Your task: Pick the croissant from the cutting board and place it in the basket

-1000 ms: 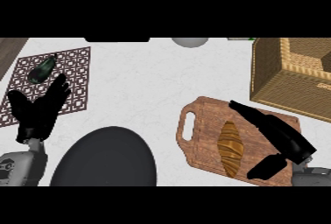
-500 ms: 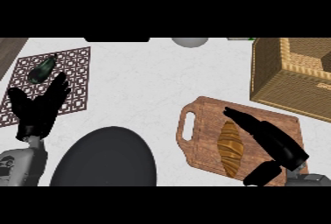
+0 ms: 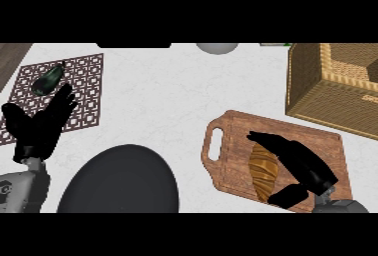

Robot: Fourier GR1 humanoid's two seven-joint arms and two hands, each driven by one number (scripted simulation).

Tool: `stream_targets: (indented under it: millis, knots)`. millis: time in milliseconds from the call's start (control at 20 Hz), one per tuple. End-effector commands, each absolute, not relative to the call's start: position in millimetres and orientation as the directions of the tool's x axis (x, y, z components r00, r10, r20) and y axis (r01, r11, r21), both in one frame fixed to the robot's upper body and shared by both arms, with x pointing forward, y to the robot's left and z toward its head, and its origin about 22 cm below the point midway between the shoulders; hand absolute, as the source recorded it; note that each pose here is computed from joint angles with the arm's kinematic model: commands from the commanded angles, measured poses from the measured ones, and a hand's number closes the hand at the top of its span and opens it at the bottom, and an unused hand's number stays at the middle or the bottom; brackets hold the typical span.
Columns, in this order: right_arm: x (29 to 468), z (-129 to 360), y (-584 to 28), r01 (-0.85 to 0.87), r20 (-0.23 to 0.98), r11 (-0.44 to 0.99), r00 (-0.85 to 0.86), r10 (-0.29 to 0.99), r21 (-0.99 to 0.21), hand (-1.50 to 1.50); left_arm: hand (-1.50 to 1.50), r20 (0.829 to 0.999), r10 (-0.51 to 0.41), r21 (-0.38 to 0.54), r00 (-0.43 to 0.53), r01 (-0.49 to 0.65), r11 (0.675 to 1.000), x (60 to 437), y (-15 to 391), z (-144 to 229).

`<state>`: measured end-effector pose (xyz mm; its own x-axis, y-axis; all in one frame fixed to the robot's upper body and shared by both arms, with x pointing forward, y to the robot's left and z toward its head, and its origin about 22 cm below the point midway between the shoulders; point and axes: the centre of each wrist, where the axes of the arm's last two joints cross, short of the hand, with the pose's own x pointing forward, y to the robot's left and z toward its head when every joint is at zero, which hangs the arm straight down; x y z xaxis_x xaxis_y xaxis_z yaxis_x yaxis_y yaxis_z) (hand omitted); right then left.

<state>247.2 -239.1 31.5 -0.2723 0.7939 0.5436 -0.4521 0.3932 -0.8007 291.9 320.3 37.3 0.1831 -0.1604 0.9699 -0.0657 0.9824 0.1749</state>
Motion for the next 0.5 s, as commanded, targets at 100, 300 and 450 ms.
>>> stream_targets:
  millis: [100, 300, 450]
  knots:
    - [244, 23, -226, -0.477, 0.45, 0.254, -0.357, 0.819, -0.841, 1.5, 0.0, 0.969, -0.159, 0.17, 0.189, -0.048, 0.984, 284, 318, 27]
    - [254, 15, -225, -0.468, 0.46, 0.273, -0.349, 0.817, -0.841, 1.5, 0.0, 0.97, -0.159, 0.173, 0.186, -0.061, 0.983, 296, 318, 46]
    - [248, 12, -216, -0.462, 0.435, 0.245, -0.365, 0.823, -0.852, 1.5, 0.0, 0.969, -0.161, 0.176, 0.188, -0.066, 0.982, 294, 322, 35]
